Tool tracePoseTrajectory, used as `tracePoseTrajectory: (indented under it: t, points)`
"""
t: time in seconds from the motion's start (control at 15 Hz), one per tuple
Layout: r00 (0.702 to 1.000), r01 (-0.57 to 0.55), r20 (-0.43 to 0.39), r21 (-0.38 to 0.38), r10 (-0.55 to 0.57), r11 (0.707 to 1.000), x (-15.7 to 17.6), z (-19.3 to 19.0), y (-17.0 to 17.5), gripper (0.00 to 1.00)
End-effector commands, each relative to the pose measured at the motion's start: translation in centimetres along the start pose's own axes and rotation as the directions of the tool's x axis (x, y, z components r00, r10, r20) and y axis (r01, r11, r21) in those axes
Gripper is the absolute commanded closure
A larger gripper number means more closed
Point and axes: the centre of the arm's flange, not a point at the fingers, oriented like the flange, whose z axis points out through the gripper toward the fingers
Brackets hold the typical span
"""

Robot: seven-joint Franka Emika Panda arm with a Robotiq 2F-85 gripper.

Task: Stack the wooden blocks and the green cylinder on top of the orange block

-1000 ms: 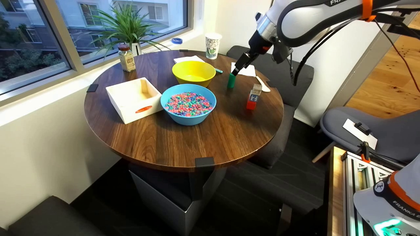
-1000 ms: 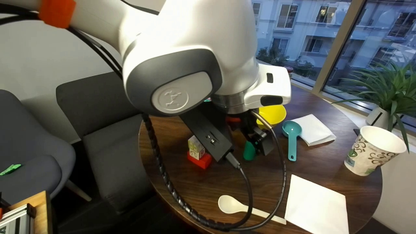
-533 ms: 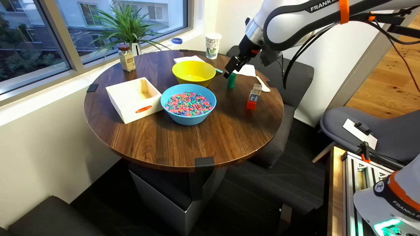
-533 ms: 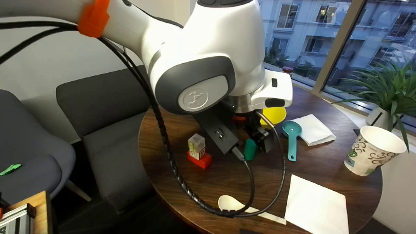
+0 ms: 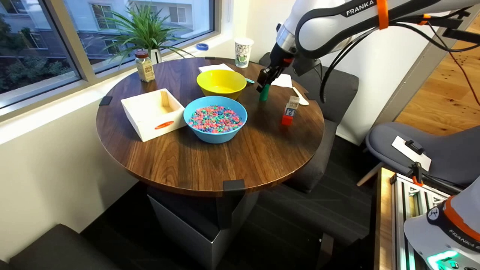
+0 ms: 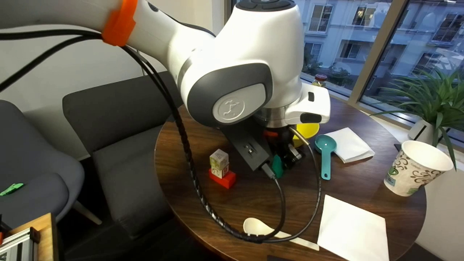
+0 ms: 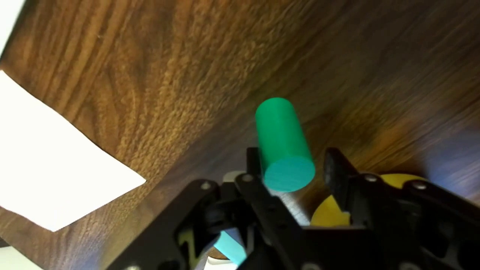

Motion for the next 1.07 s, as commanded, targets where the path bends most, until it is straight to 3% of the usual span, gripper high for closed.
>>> tracePoseTrajectory:
  t: [0.0, 0.13, 0.27, 0.4, 0.6, 1.0]
  points:
    - [1.000, -0.012, 0.028, -0.023, 0.013, 1.000, 0.5, -0.2, -0.1, 0.38]
    - [1.000, -0.007, 0.029, -0.029, 0.008, 1.000, 0.5, -0.4, -0.2, 0.66]
    - [0.999, -0.005, 0.035, -0.035, 0.006, 0.999, 0.4, -0.6, -0.2, 0.72]
    - [0.999, -0.003, 0.041, -0.038, 0.005, 0.999, 0.2, -0.9, -0.3, 0.90]
    - [0.999, 0.003, 0.043, -0.040, -0.001, 0.999, -0.3, -2.3, -0.7, 0.90]
    - [0.998, 0.045, -0.034, -0.031, -0.046, 0.998, -3.0, -8.6, -2.4, 0.90]
